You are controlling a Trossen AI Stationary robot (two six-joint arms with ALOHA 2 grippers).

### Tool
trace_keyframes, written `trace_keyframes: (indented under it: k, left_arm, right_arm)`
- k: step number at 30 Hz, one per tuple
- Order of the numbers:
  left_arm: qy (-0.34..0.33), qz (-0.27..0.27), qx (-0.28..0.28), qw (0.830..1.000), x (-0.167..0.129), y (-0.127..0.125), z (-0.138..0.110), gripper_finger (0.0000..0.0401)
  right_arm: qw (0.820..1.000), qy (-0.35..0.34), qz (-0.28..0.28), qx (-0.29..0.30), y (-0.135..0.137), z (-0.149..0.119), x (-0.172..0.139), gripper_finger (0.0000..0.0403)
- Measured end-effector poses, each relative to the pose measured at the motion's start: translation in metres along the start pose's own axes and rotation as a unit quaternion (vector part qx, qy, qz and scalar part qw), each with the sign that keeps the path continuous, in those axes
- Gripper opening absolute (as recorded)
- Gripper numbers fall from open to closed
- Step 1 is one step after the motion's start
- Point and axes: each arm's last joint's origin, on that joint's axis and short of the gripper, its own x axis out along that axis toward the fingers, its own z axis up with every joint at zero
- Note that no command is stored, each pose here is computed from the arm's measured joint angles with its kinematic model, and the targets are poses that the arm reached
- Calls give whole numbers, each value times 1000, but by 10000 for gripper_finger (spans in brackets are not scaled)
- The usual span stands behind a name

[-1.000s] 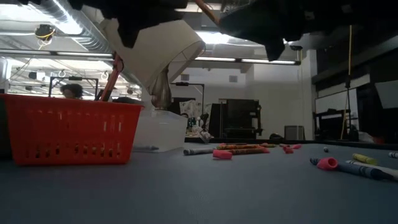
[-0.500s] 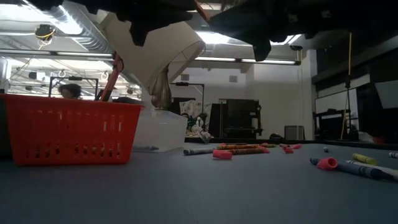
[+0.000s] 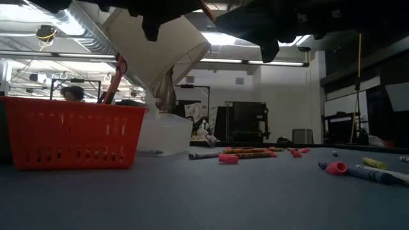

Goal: Sort crayons
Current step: Put the orange crayon into the orange bin

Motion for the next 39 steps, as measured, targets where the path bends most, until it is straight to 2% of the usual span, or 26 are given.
trace_keyframes:
  k: [11,17,22,28,33,36,39]
  left_arm:
    - [0,-1,0,1000,0,0,0,8]
    - [1,0,-1,1000,0,0,0,14]
    - [3,-2,-9,1000,-1,-1,-1,15]
    - [22,-21,-55,998,-6,-7,-2,16]
    - [72,-63,-106,990,-22,-13,4,16]
    - [117,-86,-146,979,-34,-14,8,16]
    - [188,-121,-206,953,-51,-15,11,16]
  right_arm:
    - [1000,1,0,0,0,0,0,28]
    - [1000,1,0,0,0,0,0,35]
    - [1000,6,-2,-2,0,-1,0,84]
    - [998,53,-7,-19,-1,-10,-1,140]
    - [993,112,-15,-38,-4,-22,-3,151]
    - [988,147,-12,-36,-5,-28,-5,150]
    - [985,165,-14,-39,-5,-32,-6,148]
